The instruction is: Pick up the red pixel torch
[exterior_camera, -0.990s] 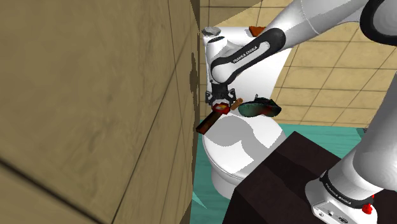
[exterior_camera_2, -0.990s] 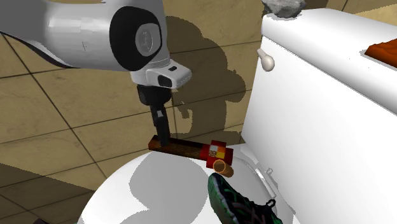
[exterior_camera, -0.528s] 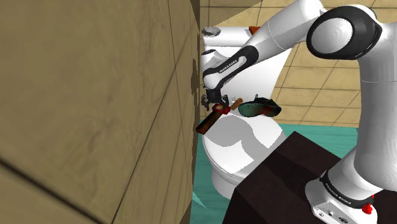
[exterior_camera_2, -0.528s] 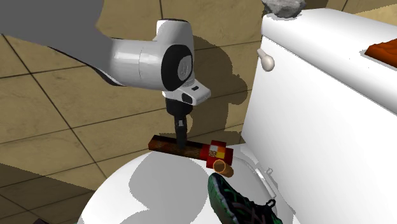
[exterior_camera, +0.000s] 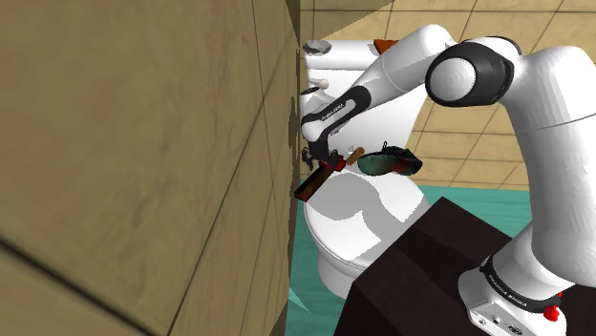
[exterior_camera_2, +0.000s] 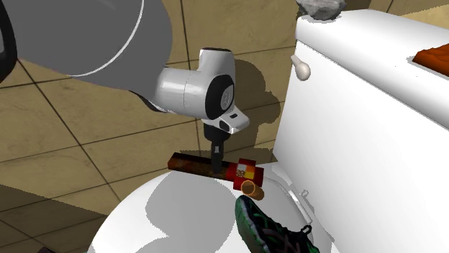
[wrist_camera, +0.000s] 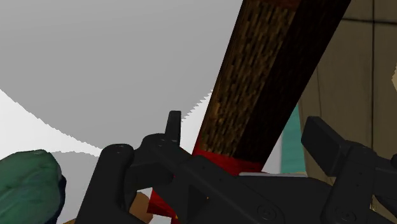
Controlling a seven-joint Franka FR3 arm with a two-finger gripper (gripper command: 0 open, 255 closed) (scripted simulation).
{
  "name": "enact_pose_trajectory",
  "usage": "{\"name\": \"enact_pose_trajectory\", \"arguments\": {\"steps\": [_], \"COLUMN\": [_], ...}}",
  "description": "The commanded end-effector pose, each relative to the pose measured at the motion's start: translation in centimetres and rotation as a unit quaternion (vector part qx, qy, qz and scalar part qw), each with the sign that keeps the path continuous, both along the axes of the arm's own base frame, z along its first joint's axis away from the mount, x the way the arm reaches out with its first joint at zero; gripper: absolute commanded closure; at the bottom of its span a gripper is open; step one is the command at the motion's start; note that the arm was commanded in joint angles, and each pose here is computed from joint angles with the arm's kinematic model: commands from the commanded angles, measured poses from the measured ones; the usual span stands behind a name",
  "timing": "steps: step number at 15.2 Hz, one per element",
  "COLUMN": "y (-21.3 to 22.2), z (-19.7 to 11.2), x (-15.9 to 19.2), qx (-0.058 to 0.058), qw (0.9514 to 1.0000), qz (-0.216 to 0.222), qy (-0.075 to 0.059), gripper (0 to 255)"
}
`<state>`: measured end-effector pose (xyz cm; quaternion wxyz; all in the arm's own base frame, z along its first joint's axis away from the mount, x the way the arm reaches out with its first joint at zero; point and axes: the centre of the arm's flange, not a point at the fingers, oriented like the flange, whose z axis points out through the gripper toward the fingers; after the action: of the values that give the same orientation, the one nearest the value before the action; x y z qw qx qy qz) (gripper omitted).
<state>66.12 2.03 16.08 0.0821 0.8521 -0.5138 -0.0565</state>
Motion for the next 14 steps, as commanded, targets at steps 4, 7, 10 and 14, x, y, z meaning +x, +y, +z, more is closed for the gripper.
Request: {"name": "enact_pose_trajectory", "arguments": {"steps": [4,7,10,14], "y": [-0.1,-0.1,-0.1,-0.1], "z": [-2.5,-2.5,-2.5,-2.5], "x": [0.0,0.0,0.0,0.0], "qx": [0.0,0.0,0.0,0.0], "qw": [1.0,1.0,1.0,1.0], "qz": [-0.001,-0.001,-0.001,-0.001], "qy": [0.0,0.0,0.0,0.0], "gripper": [0,255,255,255]}}
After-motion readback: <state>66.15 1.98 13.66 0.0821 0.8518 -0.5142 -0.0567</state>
